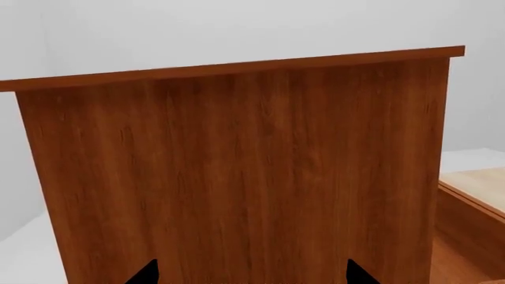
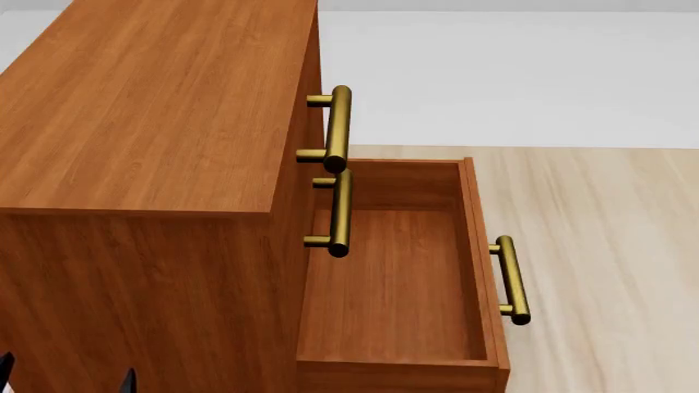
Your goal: Put the bowl in the bottom drawer of the cabinet.
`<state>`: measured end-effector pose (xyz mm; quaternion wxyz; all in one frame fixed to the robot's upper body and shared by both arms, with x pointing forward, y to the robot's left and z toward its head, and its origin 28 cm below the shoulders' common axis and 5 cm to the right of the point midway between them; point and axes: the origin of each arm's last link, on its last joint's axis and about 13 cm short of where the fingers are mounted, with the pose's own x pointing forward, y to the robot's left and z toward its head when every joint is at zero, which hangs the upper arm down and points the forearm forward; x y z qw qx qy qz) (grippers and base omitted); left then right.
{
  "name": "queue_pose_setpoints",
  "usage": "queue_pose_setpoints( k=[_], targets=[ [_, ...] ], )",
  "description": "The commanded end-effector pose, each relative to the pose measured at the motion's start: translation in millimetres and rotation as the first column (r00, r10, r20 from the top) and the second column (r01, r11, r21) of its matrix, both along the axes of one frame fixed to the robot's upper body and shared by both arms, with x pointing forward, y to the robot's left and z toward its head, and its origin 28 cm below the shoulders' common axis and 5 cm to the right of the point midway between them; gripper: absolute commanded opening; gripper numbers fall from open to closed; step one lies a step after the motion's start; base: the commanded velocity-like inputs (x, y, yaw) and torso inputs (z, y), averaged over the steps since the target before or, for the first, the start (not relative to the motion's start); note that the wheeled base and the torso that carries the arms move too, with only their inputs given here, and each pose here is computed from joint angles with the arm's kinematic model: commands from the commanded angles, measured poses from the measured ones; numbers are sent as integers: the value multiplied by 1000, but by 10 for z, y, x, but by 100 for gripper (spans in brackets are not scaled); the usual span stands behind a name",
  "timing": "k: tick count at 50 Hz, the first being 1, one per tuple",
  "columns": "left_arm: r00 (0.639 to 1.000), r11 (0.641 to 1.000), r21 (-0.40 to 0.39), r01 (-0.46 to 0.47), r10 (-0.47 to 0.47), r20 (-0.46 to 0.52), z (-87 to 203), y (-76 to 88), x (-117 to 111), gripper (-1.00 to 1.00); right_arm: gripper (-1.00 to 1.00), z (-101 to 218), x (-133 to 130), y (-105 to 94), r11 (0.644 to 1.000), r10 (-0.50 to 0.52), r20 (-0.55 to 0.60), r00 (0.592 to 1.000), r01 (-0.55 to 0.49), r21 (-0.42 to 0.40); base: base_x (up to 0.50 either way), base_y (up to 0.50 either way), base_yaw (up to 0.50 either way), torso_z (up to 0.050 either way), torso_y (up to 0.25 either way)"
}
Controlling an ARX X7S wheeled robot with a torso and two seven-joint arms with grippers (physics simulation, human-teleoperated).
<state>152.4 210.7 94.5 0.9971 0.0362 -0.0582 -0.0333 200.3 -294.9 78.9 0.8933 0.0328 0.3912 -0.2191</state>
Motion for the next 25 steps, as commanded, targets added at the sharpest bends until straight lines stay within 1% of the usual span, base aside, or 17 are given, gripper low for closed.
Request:
queue_pose_setpoints(
  k=[1,25],
  targets=[
    [1000,1000,0,1,-1,-2,-9,-7,3,100,100,-106,49,-18,1000,3,-21,1000,-3,4,0,0,0,0,0],
    [1000,1000,2,1,-1,-4,-17,-12,4,100,100,-268,74,-6,1000,20,-50,999,-20,13,0,0,0,0,0]
  ],
)
